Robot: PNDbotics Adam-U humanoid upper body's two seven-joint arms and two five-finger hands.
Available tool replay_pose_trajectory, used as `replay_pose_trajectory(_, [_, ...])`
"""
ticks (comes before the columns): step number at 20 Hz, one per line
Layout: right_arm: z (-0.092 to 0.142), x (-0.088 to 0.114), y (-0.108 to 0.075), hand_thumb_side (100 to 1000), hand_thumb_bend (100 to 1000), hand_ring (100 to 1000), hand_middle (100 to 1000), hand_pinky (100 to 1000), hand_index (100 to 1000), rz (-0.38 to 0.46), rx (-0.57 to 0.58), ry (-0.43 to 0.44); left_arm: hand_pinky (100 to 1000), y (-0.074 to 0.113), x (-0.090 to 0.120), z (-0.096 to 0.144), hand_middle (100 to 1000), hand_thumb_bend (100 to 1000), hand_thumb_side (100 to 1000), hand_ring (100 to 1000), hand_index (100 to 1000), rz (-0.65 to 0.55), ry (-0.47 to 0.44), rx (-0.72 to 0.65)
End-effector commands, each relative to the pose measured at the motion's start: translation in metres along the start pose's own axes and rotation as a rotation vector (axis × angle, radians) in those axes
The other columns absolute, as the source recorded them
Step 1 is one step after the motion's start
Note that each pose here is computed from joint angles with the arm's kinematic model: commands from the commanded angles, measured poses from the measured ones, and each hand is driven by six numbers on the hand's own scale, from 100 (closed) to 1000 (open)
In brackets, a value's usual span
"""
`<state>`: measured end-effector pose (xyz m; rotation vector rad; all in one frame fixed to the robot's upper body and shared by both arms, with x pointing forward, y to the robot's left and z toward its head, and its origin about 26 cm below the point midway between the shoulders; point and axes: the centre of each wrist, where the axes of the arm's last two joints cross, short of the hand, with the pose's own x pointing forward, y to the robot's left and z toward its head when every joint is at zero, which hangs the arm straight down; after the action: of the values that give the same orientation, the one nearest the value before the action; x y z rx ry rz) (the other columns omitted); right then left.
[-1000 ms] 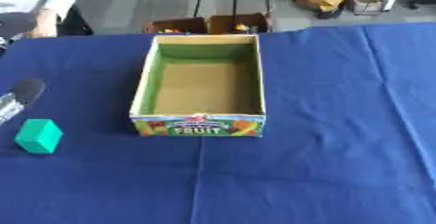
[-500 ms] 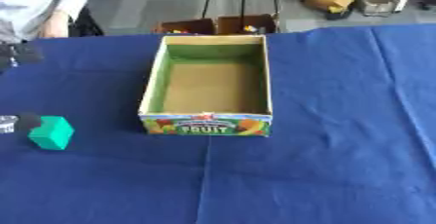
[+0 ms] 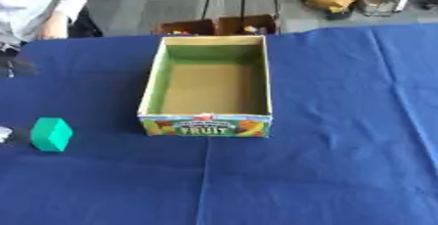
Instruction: Pick up objects on the table and place them in the box.
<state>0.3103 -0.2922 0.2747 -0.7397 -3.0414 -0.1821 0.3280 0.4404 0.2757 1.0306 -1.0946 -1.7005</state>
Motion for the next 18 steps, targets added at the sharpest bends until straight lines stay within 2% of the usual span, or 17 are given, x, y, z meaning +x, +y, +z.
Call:
replay_pose_trajectory(1, [-0.009, 0.005, -0.001, 782, 100, 661, 515, 655, 655, -0.003, 0.012, -0.039, 971, 0.013, -0.013, 0.008, 1000, 763, 770, 1000, 1000, -0.052, 0.050, -0.045])
replay_pose_trajectory(8, [-0.009, 0.005, -0.001, 781, 100, 661, 513, 656, 654, -0.008, 0.015, -0.036, 966, 0.013, -0.021, -0.005, 1000, 745, 724, 1000, 1000, -0.072, 0.056, -0.115])
replay_pose_trajectory(14, [-0.009, 0.005, -0.001, 780, 100, 661, 513, 656, 653, -0.012, 0.014, -0.035, 968, 0.017, -0.018, -0.018, 1000, 738, 755, 1000, 1000, -0.094, 0.035, -0.158])
replay_pose_trajectory(18, [-0.009, 0.005, 0.000, 782, 100, 661, 513, 656, 653, -0.016, 0.013, -0.035, 970, 0.018, -0.015, -0.026, 1000, 734, 740, 1000, 1000, -0.108, 0.037, -0.197])
